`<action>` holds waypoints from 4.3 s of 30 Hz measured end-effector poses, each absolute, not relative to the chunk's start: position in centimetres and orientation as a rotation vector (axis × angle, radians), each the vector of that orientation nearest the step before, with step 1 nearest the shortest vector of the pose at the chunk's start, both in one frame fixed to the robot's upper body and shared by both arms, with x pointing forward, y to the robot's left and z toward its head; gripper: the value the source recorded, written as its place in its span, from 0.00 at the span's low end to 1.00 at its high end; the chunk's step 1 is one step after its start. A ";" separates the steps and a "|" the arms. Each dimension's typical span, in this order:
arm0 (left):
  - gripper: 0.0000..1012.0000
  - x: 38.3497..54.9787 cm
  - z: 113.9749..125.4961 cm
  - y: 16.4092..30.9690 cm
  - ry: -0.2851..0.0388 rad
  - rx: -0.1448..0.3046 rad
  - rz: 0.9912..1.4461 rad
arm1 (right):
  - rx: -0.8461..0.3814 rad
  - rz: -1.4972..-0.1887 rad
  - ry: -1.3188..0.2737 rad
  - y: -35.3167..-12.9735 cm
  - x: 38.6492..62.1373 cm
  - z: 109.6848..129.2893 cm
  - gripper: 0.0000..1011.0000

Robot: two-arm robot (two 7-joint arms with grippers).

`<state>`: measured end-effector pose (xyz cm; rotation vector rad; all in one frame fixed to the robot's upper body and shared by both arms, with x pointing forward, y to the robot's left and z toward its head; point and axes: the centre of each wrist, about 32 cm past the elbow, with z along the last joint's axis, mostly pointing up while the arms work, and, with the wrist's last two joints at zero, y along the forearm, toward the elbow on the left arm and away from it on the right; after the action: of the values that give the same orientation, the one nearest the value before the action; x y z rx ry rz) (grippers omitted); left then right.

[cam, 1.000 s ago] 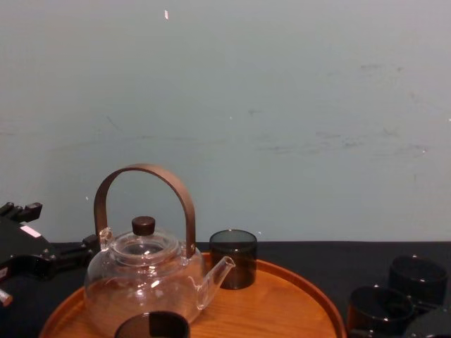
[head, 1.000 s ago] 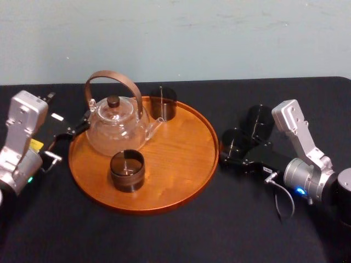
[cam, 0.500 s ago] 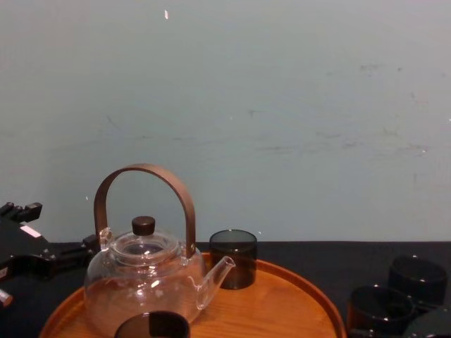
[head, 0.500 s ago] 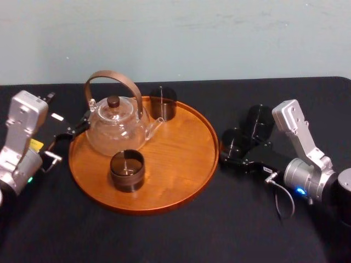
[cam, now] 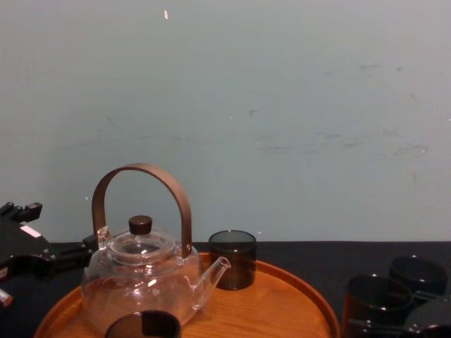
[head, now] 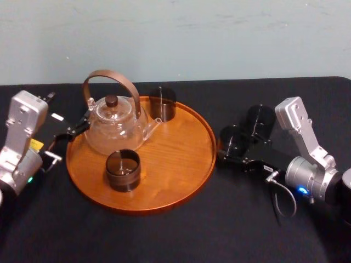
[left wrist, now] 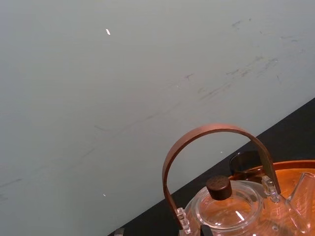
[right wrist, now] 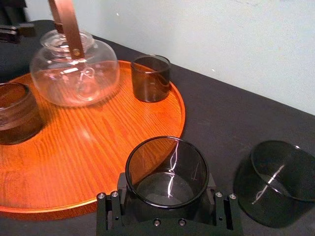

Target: Pick up the glass from the table and place it on the tray.

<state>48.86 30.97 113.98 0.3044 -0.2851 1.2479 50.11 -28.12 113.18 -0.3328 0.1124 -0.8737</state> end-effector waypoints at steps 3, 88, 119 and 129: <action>0.99 48.9 114.0 31.0 -0.285 0.305 1.248 | -0.329 -0.864 0.112 -28.0 49.9 113.5 0.89; 0.99 48.9 114.0 31.0 -0.285 0.304 1.248 | -0.364 -0.638 0.058 -19.1 50.2 115.7 0.89; 0.99 48.9 114.0 31.0 -0.285 0.304 1.248 | -0.376 -0.606 0.087 -18.5 50.7 113.9 0.89; 0.99 48.9 114.0 31.0 -0.285 0.304 1.248 | -0.384 -0.600 0.093 -18.4 50.8 113.6 0.89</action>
<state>48.86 30.97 113.98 0.3045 -0.2850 1.2479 50.76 -18.42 113.63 -0.3836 0.0929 -0.6000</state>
